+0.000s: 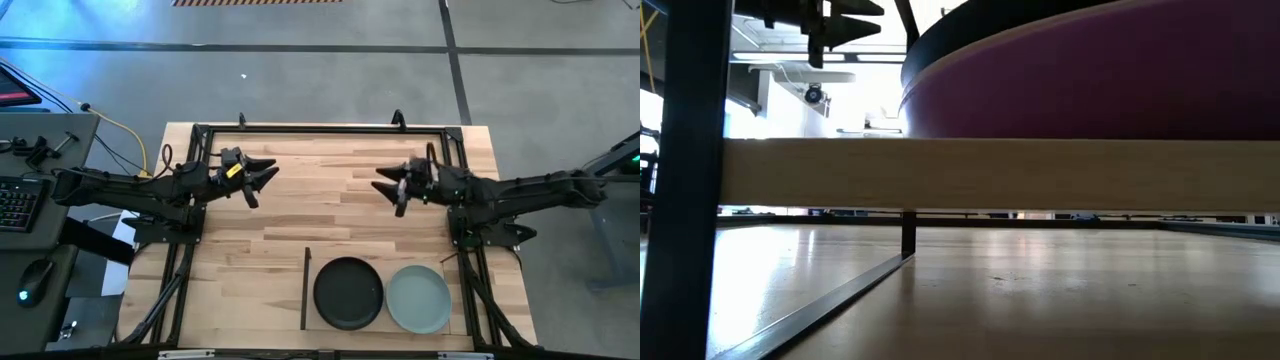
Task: Place and stack plates onto a shelf
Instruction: Return to Home Position
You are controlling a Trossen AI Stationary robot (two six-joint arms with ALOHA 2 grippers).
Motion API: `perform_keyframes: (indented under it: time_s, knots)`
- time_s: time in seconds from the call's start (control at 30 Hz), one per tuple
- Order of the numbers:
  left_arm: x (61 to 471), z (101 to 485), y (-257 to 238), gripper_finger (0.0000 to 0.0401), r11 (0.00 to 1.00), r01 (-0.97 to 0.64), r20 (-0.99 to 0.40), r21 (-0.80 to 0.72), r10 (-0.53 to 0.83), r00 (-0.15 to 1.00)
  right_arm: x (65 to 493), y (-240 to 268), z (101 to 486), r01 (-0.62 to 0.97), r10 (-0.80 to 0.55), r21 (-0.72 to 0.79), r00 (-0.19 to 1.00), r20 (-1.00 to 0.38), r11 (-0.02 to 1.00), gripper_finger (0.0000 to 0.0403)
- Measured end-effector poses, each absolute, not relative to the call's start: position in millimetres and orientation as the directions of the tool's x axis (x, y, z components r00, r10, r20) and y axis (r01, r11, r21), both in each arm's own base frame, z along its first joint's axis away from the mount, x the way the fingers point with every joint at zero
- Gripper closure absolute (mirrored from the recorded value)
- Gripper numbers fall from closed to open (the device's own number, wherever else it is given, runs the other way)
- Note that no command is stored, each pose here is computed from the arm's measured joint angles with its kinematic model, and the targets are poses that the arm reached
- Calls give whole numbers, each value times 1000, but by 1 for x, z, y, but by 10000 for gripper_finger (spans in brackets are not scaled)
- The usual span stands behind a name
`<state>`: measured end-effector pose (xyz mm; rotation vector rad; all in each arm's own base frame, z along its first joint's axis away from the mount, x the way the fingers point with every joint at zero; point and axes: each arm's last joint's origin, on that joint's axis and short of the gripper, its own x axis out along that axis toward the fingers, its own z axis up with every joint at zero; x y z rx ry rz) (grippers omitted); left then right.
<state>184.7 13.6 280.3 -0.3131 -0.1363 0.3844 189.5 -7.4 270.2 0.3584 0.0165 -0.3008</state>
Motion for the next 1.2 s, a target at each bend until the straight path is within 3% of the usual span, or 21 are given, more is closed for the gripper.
perform_keyframes:
  time_s: [0.2,0.4,1.2]
  knots:
    - [186,284,9,272,919,-176,107,-352,226,968,190,-10,310,181,-153,330,982,-107,926,176]
    - [186,284,8,272,932,-158,115,-326,205,972,188,-10,328,159,-135,271,985,-105,950,176]
    - [186,284,8,272,934,-153,109,-322,197,974,187,-10,321,182,-142,236,974,-178,955,176]
